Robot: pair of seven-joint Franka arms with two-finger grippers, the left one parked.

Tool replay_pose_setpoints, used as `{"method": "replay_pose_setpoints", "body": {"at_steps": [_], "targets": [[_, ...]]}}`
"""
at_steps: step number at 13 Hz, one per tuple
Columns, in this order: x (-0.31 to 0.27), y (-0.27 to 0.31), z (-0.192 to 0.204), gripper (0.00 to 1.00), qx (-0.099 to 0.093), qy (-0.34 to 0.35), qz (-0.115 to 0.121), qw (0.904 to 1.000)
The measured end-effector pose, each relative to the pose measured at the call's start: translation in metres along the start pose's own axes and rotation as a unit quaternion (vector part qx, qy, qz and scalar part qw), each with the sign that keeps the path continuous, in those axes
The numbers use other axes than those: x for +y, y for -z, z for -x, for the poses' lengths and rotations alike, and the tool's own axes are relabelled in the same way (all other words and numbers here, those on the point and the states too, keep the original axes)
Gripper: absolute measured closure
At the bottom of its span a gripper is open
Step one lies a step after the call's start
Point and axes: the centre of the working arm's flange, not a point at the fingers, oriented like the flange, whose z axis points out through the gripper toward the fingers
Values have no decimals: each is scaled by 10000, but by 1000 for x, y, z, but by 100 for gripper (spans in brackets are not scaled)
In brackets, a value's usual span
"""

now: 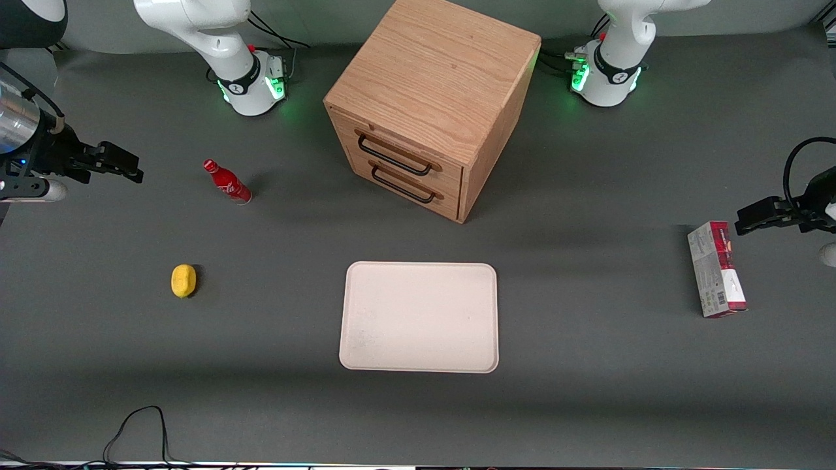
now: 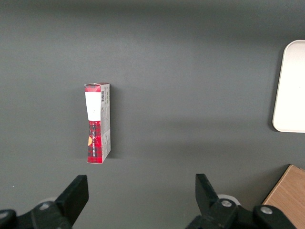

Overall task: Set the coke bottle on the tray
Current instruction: 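Move the open right gripper down over the red Coca-Cola bottle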

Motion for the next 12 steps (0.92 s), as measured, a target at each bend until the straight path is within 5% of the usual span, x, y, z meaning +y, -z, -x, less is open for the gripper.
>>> {"method": "replay_pose_setpoints", "body": {"at_steps": [3,8,12], "targets": [[0,-1,0,0,-15,0,1,10000],[-1,-41,16,0,-480,14,35,9988],[4,-122,75,0,-343,4,29,9994]]}}
